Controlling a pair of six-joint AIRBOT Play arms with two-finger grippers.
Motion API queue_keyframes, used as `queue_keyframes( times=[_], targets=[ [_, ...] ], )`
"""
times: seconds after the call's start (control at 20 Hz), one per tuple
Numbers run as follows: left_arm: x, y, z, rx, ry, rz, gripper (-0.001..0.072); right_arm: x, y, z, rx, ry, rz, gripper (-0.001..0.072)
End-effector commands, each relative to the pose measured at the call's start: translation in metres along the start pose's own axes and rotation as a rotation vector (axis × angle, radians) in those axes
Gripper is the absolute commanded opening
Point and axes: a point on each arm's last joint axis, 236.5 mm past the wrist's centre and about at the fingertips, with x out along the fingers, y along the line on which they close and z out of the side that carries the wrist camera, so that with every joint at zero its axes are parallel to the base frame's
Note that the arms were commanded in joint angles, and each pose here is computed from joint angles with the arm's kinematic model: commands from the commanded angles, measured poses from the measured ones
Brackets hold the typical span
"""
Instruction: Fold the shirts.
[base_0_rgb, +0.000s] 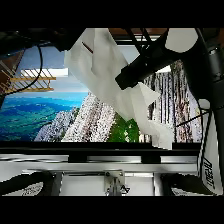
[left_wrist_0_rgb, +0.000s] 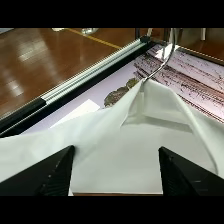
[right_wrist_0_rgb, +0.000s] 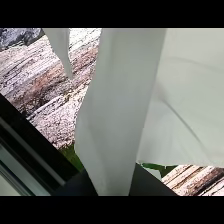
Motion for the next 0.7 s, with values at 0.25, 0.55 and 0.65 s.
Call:
queue_keyframes(
  times=[0.25, 0.55, 0.65],
  targets=[
    [0.033, 0.003, 0.017, -0.042, -0.119, 0.077, 0.0606, 0.003, 0.006, 0.001, 0.006, 0.001, 0.012, 0.0063],
    [0.037, -0.009, 0.018, -0.044, -0.121, 0.053, 0.0470, 0.003, 0.006, 0.000, 0.006, 0.007, 0.015, 0.0063],
    [0.041, -0.017, 0.016, -0.045, -0.117, 0.036, 0.0382, 0.003, 0.009, 0.000, 0.005, 0.005, 0.027, 0.0063]
  ],
)
